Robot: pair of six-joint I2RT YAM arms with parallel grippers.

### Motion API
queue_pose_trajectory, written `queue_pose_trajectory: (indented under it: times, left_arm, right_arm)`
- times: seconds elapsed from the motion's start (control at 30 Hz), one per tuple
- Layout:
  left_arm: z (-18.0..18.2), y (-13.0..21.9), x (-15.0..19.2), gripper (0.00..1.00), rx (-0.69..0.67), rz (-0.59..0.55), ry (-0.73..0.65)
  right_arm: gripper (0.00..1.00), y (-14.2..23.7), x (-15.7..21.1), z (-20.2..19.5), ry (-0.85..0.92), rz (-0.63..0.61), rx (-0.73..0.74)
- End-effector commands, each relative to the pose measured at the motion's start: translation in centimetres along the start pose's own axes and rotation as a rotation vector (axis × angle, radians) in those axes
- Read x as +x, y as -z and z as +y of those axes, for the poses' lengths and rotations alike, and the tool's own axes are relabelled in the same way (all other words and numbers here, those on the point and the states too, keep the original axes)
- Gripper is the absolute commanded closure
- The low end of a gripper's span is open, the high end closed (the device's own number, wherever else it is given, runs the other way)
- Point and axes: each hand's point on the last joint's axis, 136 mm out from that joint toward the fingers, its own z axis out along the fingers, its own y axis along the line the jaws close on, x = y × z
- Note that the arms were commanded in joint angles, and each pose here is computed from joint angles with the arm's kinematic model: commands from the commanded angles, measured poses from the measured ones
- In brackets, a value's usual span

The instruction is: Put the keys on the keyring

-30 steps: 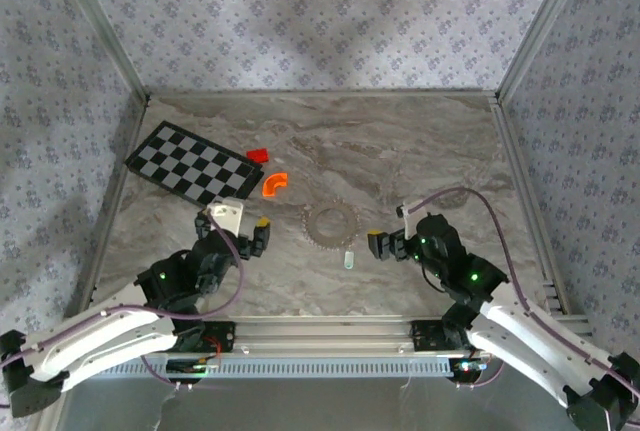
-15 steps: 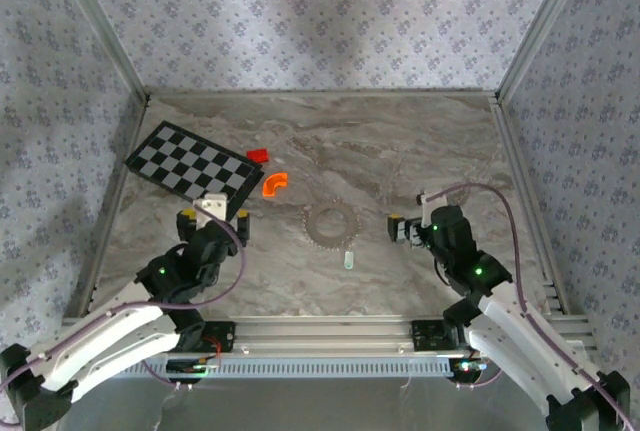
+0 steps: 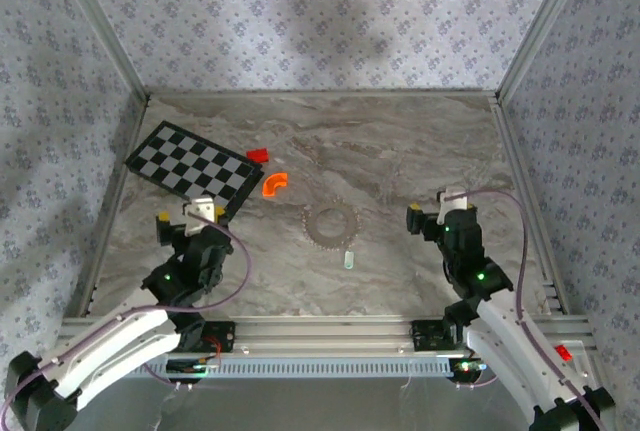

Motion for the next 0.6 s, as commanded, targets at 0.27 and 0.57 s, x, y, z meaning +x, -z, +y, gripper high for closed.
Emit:
queue_pose_trajectory:
  times: [0.27, 0.57]
  left_arm:
    - [-0.4, -1.9, 2.5, 0.01, 0.122, -0.065, 0.112]
    - [-0.3, -3.7, 3.0, 0.00, 0.100, 0.000, 0.114]
  right_arm:
    - [0.00, -0.8, 1.3, -1.3, 0.057, -0.079, 0.050]
    - [0.01, -2.1, 2.0, -1.9, 0.067, -0.089, 0.092]
